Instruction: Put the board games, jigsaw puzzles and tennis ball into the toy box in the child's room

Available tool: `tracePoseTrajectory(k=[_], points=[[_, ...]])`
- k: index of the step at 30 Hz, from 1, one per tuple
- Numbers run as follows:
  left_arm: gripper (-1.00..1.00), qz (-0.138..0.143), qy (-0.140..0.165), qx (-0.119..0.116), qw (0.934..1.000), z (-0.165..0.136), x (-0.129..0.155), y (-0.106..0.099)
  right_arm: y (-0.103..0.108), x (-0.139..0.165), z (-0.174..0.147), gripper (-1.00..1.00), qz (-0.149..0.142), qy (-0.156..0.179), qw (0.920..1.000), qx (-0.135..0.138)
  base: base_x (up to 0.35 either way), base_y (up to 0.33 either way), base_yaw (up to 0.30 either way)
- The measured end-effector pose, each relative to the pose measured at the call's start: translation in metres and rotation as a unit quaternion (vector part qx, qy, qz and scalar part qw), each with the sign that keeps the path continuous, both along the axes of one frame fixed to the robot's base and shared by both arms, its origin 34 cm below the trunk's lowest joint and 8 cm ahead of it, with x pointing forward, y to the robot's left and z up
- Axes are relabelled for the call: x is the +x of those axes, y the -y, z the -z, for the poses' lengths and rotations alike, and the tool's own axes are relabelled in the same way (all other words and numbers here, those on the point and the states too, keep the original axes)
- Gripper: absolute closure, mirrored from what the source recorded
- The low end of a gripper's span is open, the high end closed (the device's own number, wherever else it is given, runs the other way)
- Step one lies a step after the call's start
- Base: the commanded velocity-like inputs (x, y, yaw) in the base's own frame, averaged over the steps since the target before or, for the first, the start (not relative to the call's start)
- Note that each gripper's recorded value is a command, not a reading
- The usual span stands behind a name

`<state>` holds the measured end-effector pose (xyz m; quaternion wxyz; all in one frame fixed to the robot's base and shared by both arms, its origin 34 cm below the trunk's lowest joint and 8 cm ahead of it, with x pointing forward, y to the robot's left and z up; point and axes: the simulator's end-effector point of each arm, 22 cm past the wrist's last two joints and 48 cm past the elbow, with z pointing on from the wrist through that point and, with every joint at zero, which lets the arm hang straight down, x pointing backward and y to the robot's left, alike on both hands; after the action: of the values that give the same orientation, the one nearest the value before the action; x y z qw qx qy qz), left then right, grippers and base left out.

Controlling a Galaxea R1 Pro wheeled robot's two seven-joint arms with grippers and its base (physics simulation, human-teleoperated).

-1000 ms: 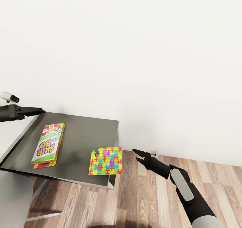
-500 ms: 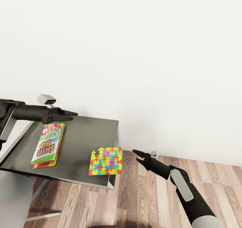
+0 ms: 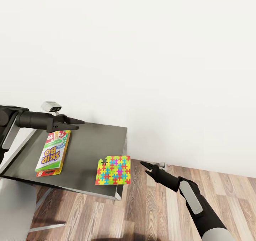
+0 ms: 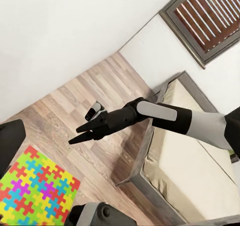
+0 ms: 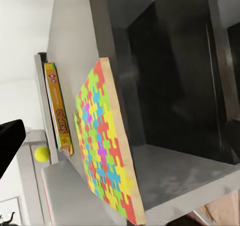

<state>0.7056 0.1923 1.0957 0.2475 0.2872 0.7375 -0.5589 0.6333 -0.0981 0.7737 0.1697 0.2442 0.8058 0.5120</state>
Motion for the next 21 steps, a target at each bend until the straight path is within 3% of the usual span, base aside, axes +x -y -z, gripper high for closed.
tracePoseTrajectory(k=[6, 21], points=[[-1.0, -0.001, 0.0, 0.0, 1.0, -0.0004, 0.0, -0.0007, 0.0004, 0.0003, -0.0005, -1.0, -0.001, 0.002, 1.0, -0.002, 0.026, 0.0, 0.112], [-1.0, -0.007, -0.009, -0.002, 0.9999, 0.0042, 0.0019, -0.0046, 0.0005, 0.0011, -0.0008, -1.0, -0.001, 0.004, 1.0, 0.001, 0.002, 0.0, 0.008]])
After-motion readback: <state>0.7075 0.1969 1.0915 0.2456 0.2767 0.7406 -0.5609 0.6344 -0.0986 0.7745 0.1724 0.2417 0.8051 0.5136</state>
